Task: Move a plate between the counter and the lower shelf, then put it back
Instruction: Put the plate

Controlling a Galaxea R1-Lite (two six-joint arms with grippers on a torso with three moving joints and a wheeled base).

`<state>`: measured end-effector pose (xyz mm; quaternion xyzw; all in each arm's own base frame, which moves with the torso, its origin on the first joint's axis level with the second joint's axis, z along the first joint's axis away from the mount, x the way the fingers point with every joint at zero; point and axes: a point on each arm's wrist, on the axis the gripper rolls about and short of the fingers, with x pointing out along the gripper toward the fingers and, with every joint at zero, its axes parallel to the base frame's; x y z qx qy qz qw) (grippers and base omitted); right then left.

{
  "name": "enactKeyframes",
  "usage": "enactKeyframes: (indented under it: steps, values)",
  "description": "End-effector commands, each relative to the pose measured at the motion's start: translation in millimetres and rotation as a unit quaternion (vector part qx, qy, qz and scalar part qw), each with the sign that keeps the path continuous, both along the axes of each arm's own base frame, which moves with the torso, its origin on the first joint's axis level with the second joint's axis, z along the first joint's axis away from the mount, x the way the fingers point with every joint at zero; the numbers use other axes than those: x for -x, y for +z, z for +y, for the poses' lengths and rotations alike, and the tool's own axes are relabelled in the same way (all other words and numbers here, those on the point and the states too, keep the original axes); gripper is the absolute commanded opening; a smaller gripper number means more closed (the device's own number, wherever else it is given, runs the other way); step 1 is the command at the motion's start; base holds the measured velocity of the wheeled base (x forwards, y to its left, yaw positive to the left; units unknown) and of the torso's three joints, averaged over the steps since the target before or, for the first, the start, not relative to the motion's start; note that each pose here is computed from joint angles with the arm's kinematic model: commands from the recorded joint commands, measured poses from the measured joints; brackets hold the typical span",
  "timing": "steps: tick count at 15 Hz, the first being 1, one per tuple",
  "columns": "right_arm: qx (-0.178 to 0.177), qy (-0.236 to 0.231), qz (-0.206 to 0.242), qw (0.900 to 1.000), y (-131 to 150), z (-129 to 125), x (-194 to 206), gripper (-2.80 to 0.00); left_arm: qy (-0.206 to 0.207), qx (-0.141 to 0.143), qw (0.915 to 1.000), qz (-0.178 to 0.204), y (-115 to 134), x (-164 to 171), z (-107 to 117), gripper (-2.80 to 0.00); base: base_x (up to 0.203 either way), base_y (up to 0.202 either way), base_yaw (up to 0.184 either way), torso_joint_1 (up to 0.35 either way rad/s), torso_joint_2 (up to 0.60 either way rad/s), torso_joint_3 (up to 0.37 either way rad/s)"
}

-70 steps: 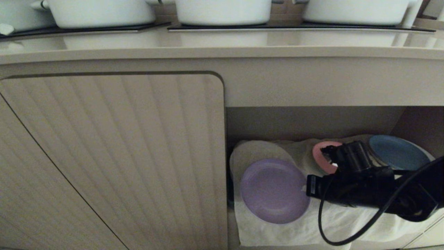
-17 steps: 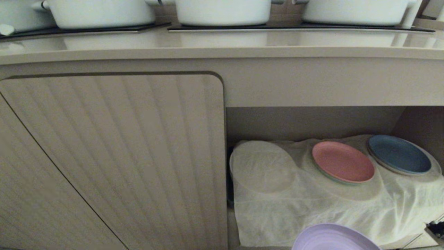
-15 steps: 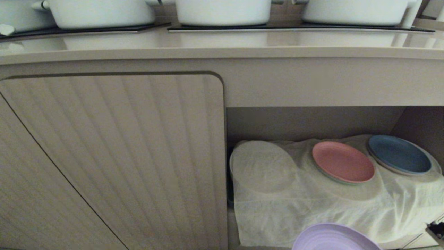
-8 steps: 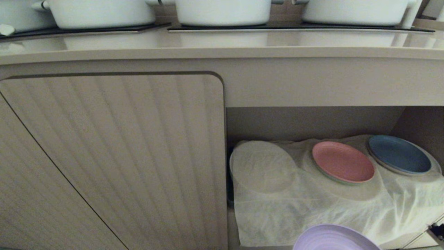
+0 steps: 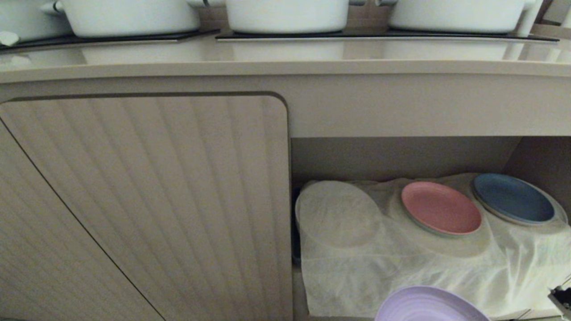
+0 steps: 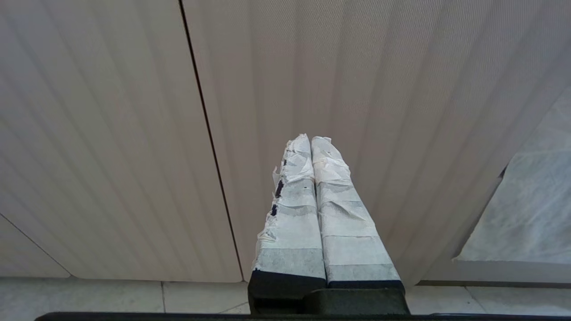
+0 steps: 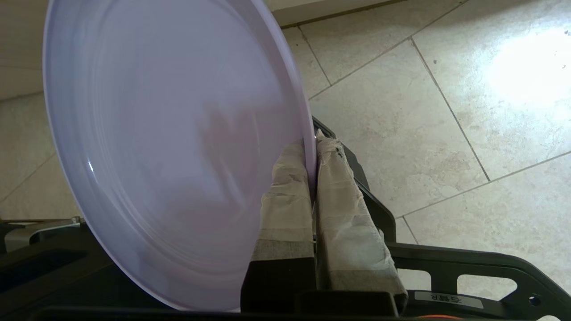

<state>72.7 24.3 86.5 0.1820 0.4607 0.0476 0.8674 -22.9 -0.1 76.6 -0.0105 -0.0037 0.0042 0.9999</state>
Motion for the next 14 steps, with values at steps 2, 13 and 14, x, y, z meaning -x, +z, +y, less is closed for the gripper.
enactKeyframes:
  steps: [2,13,14]
  values:
    - [0.0,0.001,0.006,1.0,-2.0,0.0,0.9,-2.8,0.0,-0.003,1.0,0.001,0.0,-0.1,0.0,-2.8,0.0,0.0,0.0,0.0,0.0,0.0]
    - [0.002,0.0,0.004,1.0,-4.5,-0.3,1.1,-2.8,-0.001,-0.002,1.0,0.001,0.0,-0.1,-0.1,-2.8,0.0,-0.119,0.003,-0.001,0.0,0.002]
    - [0.002,0.0,0.004,1.0,-5.7,-0.4,1.8,-2.8,-0.001,-0.002,1.0,0.001,0.0,-0.1,-0.1,-2.8,0.0,-0.193,0.001,0.002,0.01,0.002]
